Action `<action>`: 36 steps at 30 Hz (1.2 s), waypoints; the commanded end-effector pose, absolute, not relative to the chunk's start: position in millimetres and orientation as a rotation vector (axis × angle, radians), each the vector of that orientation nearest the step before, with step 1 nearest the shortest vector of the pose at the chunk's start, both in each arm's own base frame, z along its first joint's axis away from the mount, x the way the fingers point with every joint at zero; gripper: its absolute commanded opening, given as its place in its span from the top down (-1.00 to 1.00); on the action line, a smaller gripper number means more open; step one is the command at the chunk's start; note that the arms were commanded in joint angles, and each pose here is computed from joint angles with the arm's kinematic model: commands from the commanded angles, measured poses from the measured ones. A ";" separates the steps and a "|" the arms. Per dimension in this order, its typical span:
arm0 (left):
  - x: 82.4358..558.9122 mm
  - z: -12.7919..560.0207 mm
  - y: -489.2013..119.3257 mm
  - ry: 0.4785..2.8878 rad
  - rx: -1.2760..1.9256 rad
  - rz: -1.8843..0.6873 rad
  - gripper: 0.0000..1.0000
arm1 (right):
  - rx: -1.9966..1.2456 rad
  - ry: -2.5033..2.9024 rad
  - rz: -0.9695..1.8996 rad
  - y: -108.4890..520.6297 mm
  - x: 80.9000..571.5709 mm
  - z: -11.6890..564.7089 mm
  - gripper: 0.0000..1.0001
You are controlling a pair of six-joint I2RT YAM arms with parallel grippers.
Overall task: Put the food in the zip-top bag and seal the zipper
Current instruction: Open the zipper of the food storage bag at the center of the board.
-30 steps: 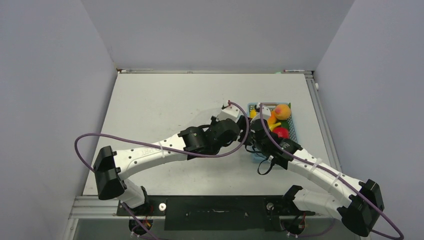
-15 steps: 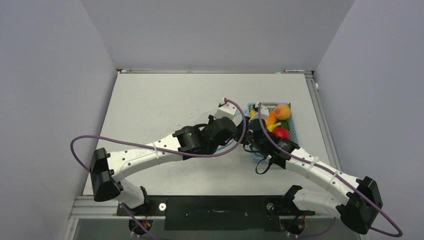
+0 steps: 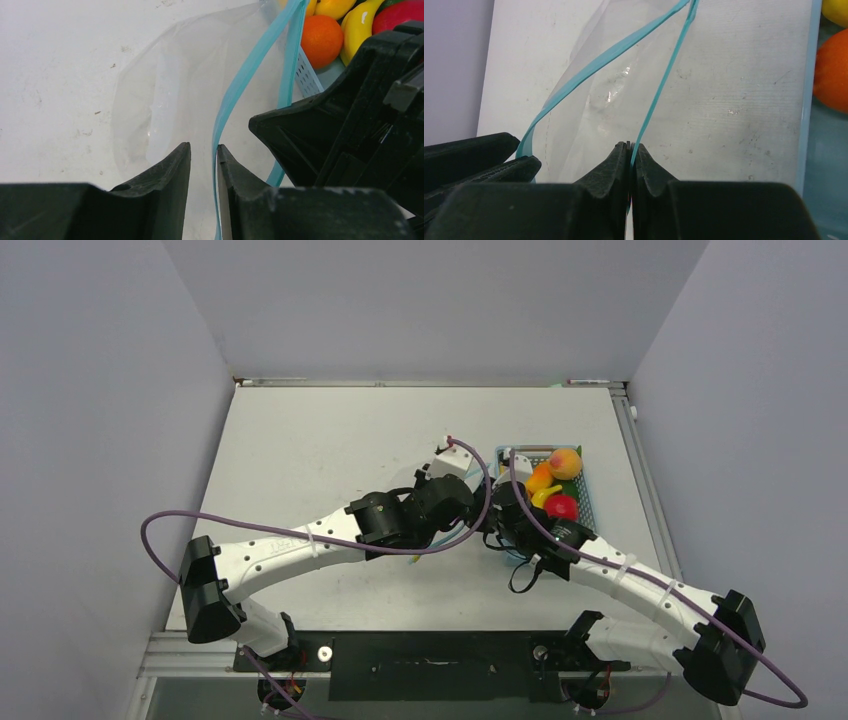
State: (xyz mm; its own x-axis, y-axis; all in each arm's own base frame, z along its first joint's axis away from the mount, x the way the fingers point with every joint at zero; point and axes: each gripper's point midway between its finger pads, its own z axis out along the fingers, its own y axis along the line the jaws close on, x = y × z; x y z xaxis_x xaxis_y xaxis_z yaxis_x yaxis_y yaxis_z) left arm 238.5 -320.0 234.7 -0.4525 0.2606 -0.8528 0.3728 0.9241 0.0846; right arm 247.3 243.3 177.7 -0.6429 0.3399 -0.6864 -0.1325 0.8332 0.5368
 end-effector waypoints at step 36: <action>251.2 262.1 -300.7 2.017 0.439 0.060 1.00 | 0.150 2.057 0.648 234.0 244.9 208.9 0.89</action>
